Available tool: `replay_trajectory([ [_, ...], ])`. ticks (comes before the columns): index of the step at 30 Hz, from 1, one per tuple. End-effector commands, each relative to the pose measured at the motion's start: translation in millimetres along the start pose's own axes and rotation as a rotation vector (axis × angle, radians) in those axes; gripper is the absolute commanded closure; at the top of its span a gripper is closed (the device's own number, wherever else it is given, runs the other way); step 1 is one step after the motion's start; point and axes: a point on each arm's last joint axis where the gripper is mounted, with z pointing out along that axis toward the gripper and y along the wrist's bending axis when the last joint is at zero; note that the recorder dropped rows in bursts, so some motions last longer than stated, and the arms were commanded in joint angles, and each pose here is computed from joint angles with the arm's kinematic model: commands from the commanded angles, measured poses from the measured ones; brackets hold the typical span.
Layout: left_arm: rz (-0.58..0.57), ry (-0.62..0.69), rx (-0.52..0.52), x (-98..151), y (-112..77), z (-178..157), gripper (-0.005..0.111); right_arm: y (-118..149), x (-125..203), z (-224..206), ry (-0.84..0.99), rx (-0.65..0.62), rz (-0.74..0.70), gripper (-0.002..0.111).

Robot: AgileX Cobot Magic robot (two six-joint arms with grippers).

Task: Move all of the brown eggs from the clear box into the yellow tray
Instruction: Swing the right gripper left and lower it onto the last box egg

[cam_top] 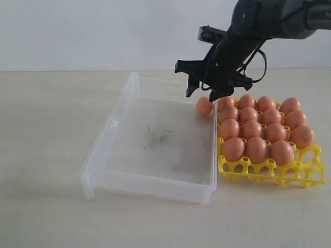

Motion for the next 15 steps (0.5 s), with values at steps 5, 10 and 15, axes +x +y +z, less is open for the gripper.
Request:
replay_trajectory([
  [5,0.014,-0.011,0.012,-1.3,-2.9,-1.1,0.103,2.4,-28.2,12.8,-0.034,0.048,0.046,0.056],
  [10,0.014,-0.011,0.012,-1.3,-2.9,-1.1,0.103,-5.9,-24.2,19.9,0.03,0.134,0.047,0.056],
  [15,0.014,-0.011,0.012,-1.3,-2.9,-1.1,0.103,-9.1,-22.8,28.6,0.036,0.146,0.053,0.056],
])
